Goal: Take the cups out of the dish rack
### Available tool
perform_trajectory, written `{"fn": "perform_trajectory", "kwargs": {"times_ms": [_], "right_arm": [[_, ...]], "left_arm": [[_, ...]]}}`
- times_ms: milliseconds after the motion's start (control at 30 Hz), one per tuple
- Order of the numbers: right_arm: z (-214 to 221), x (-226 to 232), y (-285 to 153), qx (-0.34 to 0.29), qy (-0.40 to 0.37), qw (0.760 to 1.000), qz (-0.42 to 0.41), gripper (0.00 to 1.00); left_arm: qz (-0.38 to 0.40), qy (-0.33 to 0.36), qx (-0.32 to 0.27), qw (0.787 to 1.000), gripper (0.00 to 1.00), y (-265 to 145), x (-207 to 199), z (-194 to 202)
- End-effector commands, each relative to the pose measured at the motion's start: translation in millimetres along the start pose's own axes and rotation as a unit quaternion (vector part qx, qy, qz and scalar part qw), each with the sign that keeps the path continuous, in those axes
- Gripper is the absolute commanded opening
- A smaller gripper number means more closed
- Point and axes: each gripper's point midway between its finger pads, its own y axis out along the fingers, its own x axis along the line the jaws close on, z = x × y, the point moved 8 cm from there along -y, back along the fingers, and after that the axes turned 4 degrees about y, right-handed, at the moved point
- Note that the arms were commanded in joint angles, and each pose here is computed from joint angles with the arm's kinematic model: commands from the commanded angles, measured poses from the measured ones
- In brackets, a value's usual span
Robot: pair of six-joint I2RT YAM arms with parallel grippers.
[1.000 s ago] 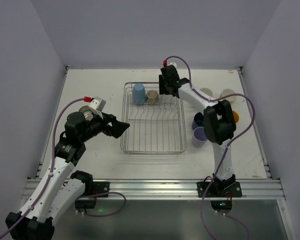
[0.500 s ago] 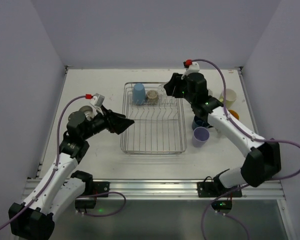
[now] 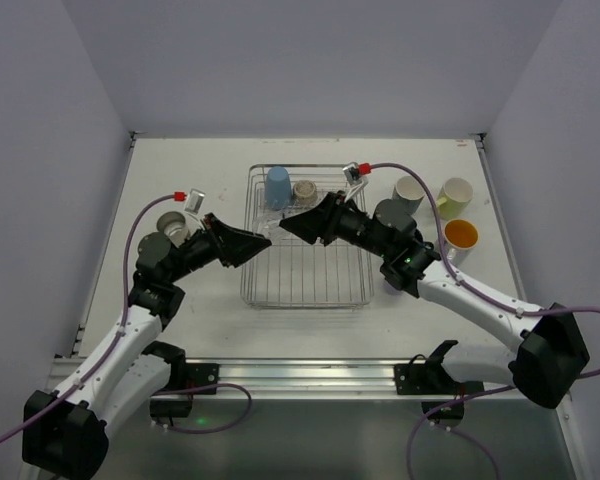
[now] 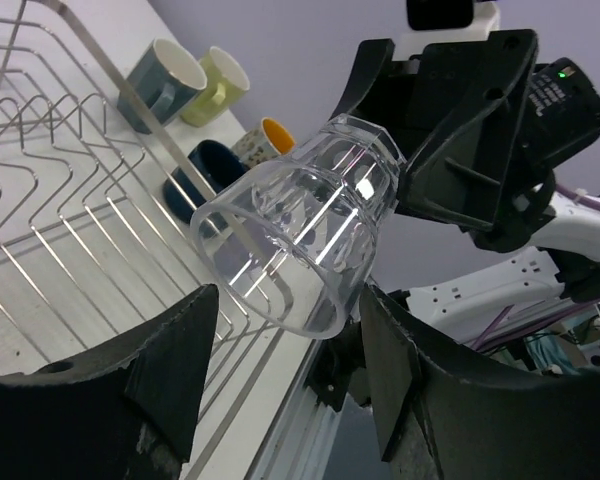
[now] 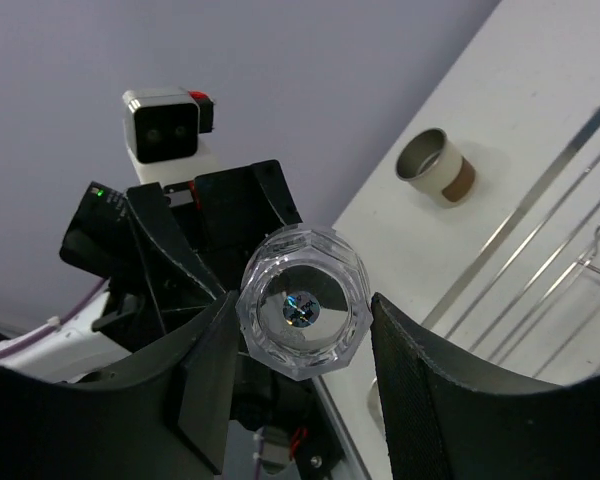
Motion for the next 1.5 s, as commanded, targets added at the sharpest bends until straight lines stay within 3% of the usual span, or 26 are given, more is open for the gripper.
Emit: {"fn": "perform_trajectory", "kwargs": {"times_ms": [0, 267, 433, 700, 800, 833, 867, 933, 967, 1000, 1033, 1067, 1100, 1133, 1167, 1233, 1300, 1467], "right_arm": [[-7.0, 20.5, 0.1, -0.015, 0.028, 0.996, -0.079, 0.21], [4.2, 8.7, 1.3, -0.022, 0.058, 0.995, -0.083, 0.21], [2.2, 9.6, -3.1, -0.03, 0.043, 0.996, -0.075, 0.2], [17.0, 3.5, 11.1, 0.015, 0.07, 0.993, -0.091, 0.21], [22.1, 3.4, 14.7, 0.027, 0.08, 0.992, -0.098, 0.21], [23.7, 2.2, 16.8, 0.03, 0.085, 0.991, -0.1, 0.21], [24.8, 1.8, 17.3, 0.034, 0.087, 0.99, -0.102, 0.22], [25.9, 0.2, 17.7, 0.036, 0.087, 0.99, -0.103, 0.42], [26.7, 0.1, 16.9, 0.036, 0.087, 0.99, -0.103, 0.54], [28.7, -3.2, 15.7, 0.034, 0.087, 0.991, -0.096, 0.72], [27.4, -1.5, 12.2, 0.029, 0.079, 0.992, -0.095, 0.78], [27.4, -2.7, 10.1, 0.024, 0.076, 0.993, -0.087, 0.84], [29.9, -9.5, 7.4, 0.02, 0.077, 0.995, -0.061, 0.89], [30.3, -13.7, 4.6, 0.015, 0.061, 0.997, -0.046, 0.96], [27.8, -10.2, -1.6, 0.007, 0.049, 0.998, -0.041, 0.98], [29.9, -20.5, -7.9, 0.004, 0.027, 1.0, 0.005, 0.99], [29.0, -26.7, -18.2, -0.005, 0.01, 0.999, 0.048, 0.99], [27.3, -36.4, -39.0, -0.013, -0.052, 0.993, 0.11, 0.99]], "left_arm": [[0.054, 0.006, -0.016, 0.998, 0.61, -3.5, -21.1, -5.6], [0.062, 0.004, -0.02, 0.998, 0.49, -5.4, -24.8, -5.6], [0.008, 0.025, -0.006, 1.0, 0.56, -7.3, -16.3, -4.1], [0.063, 0.025, -0.028, 0.997, 0.44, -6.3, -28.5, -9.7], [0.077, 0.031, -0.04, 0.996, 0.31, -4.1, -30.3, -13.4], [0.077, 0.028, -0.042, 0.996, 0.16, -3.2, -30.0, -14.2], [0.077, 0.029, -0.045, 0.996, 0.1, -2.6, -29.9, -15.1], [0.07, 0.036, -0.055, 0.995, 0.0, -2.0, -29.5, -18.1], [0.055, 0.033, -0.053, 0.996, 0.0, -1.8, -26.5, -17.4], [0.039, 0.061, -0.068, 0.995, 0.0, -0.2, -26.6, -25.2], [-0.008, 0.043, -0.043, 0.998, 0.0, 0.6, -15.2, -20.2], [-0.048, 0.065, -0.065, 0.995, 0.0, 3.6, -19.4, -39.9], [-0.09, 0.105, -0.061, 0.989, 0.0, 5.0, -11.5, -46.8], [-0.143, 0.093, -0.034, 0.985, 0.0, 2.2, -1.3, -43.0], [-0.188, 0.11, -0.056, 0.974, 0.0, 1.8, -3.3, -61.4], [-0.276, 0.121, -0.01, 0.953, 0.0, -0.5, 19.1, -60.5], [-0.345, 0.142, -0.005, 0.928, 0.0, 1.3, 33.8, -75.0], [-0.44, 0.136, 0.052, 0.886, 0.0, 3.3, 76.3, -83.3]]}}
